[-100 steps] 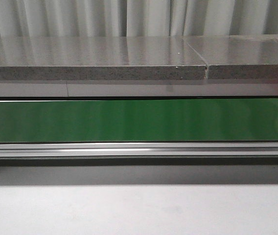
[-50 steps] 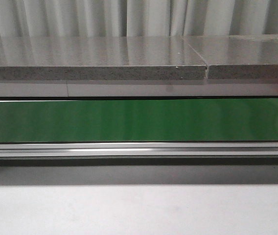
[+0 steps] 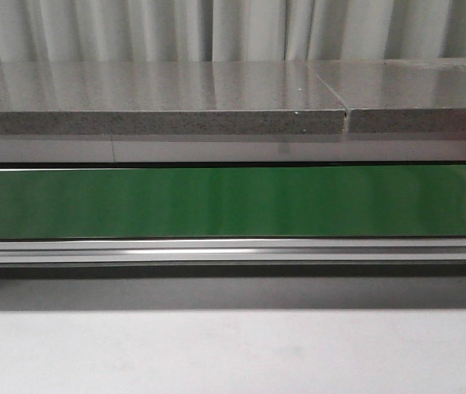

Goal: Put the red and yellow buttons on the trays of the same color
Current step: 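Lower the yellow button onto the green belt and open the left gripper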

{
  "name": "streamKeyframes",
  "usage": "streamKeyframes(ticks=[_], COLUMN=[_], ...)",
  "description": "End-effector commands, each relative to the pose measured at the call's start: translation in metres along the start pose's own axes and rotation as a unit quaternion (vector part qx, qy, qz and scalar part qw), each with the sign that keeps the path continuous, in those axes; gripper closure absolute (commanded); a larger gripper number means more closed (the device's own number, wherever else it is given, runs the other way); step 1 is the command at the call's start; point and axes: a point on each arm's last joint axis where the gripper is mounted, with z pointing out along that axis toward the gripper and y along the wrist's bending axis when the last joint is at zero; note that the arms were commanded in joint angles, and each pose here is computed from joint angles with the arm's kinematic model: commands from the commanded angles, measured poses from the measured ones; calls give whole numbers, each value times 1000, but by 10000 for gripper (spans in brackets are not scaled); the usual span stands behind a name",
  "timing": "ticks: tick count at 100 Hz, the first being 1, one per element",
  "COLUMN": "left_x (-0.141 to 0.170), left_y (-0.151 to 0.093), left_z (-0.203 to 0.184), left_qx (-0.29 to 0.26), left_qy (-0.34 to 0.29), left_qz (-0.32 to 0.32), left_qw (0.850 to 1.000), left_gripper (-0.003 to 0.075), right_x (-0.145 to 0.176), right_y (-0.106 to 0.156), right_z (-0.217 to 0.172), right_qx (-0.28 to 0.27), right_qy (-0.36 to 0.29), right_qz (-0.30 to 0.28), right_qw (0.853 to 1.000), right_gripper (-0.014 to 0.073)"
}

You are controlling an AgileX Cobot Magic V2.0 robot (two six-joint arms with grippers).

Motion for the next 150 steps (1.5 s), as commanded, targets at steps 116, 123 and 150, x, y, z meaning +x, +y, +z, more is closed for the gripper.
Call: streamKeyframes(ticks=[116,123,150], left_x=[-54,-58,-64], left_y=[-110,-112,-75], left_z=[36,20,-24], left_qx=[47,54,22], left_qy=[-10,-34,-88], left_qz=[157,158,87], left_qw=[986,985,992], left_gripper=[174,174,174], right_x=[-14,-14,-14], right_y=[-1,-1,-1], right_z=[-2,-2,-2], right_qx=[6,6,6], right_qy=[-55,-55,-55], right_qz=[-8,-8,-8], right_qw=[998,998,998], right_gripper=[661,661,661])
